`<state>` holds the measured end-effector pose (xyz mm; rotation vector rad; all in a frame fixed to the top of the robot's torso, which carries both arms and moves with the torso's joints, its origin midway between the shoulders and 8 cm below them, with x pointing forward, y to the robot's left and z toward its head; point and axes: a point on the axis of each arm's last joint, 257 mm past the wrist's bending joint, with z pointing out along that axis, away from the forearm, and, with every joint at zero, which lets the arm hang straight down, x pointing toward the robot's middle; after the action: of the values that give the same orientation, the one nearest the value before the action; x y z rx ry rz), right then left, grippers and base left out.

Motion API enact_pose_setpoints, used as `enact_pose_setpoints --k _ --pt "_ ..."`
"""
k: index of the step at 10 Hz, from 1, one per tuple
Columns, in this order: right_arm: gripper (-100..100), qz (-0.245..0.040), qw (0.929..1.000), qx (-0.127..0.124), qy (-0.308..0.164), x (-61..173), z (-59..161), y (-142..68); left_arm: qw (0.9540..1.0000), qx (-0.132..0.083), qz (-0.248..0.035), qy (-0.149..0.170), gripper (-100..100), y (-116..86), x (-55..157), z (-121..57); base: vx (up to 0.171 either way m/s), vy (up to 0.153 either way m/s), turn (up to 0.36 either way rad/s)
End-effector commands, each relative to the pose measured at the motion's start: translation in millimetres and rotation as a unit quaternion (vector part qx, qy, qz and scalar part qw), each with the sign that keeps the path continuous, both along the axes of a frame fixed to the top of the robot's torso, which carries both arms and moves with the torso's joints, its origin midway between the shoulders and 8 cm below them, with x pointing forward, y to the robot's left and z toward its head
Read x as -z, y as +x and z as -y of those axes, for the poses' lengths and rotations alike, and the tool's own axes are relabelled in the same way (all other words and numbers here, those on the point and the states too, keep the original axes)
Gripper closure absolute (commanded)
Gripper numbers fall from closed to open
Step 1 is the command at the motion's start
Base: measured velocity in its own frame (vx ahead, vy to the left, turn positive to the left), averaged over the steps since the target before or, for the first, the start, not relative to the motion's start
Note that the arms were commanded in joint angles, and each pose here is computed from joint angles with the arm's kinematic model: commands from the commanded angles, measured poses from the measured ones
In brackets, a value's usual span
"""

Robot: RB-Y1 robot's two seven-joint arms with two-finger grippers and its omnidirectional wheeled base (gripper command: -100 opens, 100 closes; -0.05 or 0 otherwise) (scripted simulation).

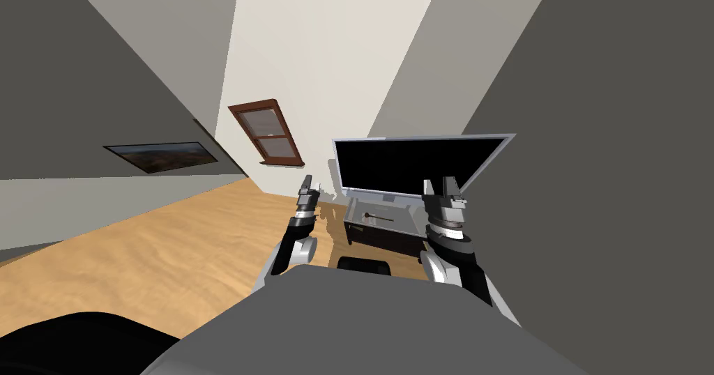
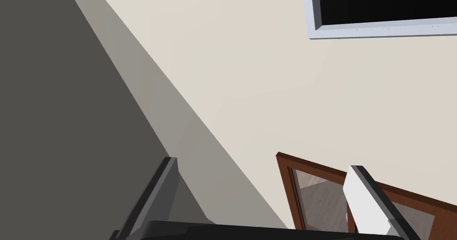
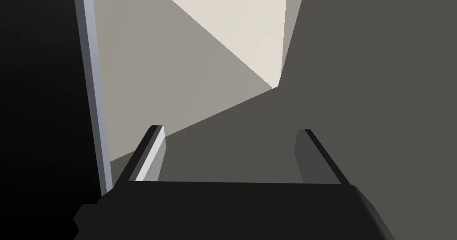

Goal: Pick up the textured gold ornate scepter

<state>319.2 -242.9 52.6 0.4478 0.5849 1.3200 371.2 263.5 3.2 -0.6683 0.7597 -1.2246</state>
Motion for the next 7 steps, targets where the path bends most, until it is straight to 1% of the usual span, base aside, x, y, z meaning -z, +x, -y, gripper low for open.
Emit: enact_pose_setpoints --k 1,4,7 --pt "-100 0.013 0.9997 -0.007 -0.018 -7 -5 -1 1.0000 0.000 0.000 0.000 0 0 0 0.0 -0.041 0.031 0.026" --pt "-100 0.041 0.9979 -0.016 -0.047 -21 -14 -1 1.0000 0.000 0.000 0.000 0 0 0 0.1 -0.103 0.052 0.032" --pt "-100 0.066 0.9942 -0.022 -0.082 -30 -26 5 1.0000 0.000 0.000 0.000 0 0 0 0.1 -0.108 0.073 0.074"
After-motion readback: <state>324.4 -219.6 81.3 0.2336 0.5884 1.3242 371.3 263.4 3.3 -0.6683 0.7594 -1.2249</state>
